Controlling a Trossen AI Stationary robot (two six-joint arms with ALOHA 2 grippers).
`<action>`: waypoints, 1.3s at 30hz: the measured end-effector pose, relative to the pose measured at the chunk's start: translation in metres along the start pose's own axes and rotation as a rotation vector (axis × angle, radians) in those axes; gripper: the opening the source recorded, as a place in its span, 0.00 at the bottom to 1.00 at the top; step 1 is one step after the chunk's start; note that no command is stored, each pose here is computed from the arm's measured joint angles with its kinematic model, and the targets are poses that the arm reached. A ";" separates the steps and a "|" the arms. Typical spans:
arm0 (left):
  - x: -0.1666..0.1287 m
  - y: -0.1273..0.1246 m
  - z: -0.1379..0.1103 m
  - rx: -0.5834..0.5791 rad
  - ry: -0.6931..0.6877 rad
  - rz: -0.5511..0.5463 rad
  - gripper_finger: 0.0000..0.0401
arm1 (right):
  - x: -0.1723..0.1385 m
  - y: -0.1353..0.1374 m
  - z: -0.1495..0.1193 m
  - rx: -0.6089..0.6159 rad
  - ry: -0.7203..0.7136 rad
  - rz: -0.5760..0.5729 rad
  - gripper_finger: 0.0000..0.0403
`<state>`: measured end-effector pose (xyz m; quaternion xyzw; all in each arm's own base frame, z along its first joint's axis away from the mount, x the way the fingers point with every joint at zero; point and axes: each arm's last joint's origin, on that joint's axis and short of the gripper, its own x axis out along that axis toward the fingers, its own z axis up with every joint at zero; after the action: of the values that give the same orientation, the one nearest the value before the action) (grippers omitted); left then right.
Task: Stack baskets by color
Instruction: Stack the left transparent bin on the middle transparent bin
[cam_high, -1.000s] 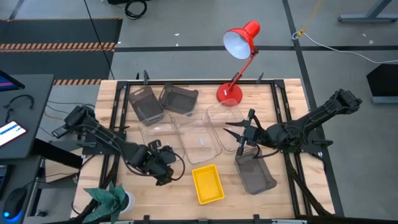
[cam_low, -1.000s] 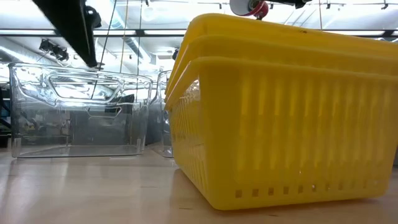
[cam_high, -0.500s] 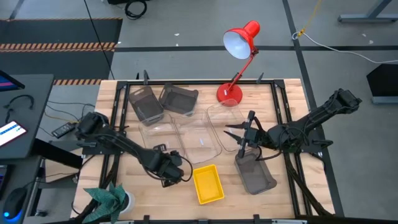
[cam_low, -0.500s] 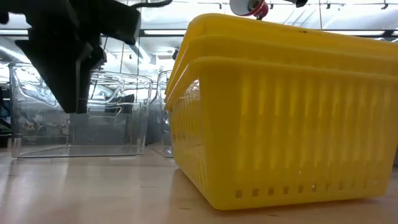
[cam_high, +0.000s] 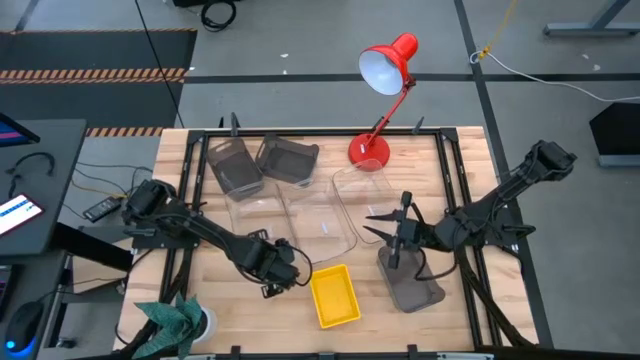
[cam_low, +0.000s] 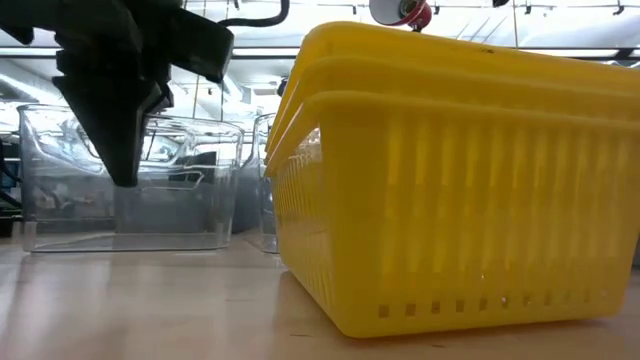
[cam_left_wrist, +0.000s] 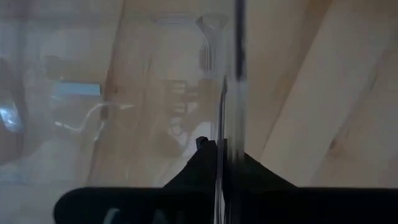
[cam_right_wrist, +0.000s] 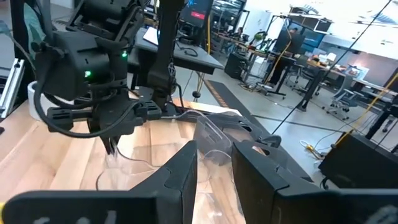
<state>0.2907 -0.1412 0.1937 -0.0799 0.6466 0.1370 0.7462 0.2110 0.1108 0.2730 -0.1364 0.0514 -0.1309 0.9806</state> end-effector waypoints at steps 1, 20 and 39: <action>-0.001 -0.001 -0.001 -0.003 0.015 -0.003 0.03 | -0.002 0.002 0.000 0.000 -0.002 0.002 0.26; -0.138 -0.004 0.022 -0.013 -0.198 0.080 0.02 | -0.037 0.026 0.005 -0.024 -0.012 -0.006 0.26; -0.112 0.009 0.117 -0.057 -0.470 -0.073 0.02 | -0.054 -0.007 0.008 -0.216 0.045 -0.074 0.24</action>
<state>0.3841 -0.1094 0.3227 -0.0903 0.4477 0.1428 0.8781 0.1585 0.1209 0.2861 -0.2403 0.0823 -0.1638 0.9532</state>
